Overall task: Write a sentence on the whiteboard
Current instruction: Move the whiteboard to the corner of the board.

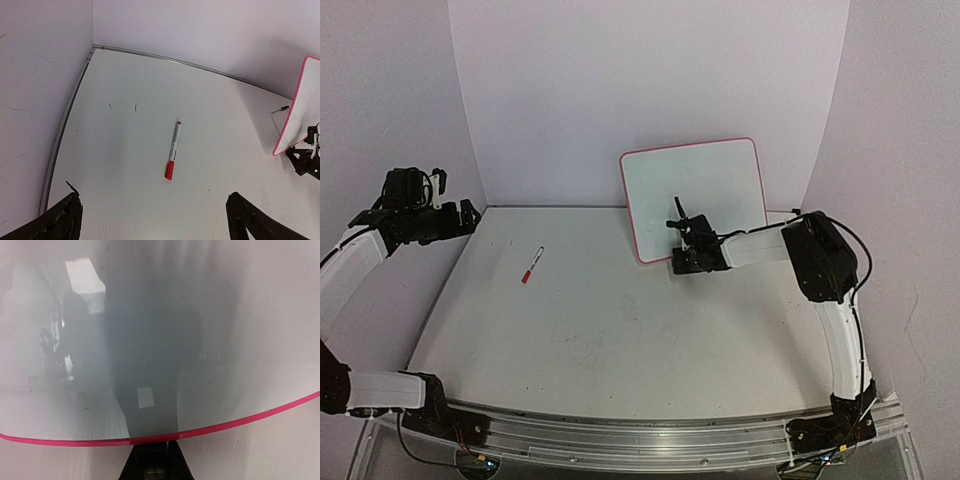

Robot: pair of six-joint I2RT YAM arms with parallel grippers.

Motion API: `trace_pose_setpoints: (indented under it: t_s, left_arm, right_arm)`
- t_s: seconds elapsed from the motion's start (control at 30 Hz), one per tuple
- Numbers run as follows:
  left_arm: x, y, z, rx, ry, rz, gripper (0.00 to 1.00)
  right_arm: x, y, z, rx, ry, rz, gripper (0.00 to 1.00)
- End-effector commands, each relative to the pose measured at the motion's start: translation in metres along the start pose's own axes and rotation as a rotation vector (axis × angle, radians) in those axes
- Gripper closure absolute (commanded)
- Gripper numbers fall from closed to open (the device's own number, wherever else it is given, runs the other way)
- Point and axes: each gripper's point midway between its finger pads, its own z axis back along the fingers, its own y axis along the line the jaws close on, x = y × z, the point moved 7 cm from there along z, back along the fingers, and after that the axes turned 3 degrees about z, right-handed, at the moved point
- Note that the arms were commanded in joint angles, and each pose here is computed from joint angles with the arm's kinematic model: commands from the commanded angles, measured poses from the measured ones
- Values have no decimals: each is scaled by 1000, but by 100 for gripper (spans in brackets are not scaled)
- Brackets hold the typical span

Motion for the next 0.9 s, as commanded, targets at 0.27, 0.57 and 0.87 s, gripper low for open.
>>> trace_pose_setpoints:
  t_s: [0.27,0.57,0.87]
  left_arm:
    - [6,-4,2,-27,-32,-5,1]
    - [3,-2,-3,-23,-11,3,1]
    - [2,0,-10,1,18,19,1]
  right_arm:
    - [-38,93,66,132,26,4,100]
    - [-69,149,92,175,25,-7,100]
    - [-91,191,113,219,23,-27,100]
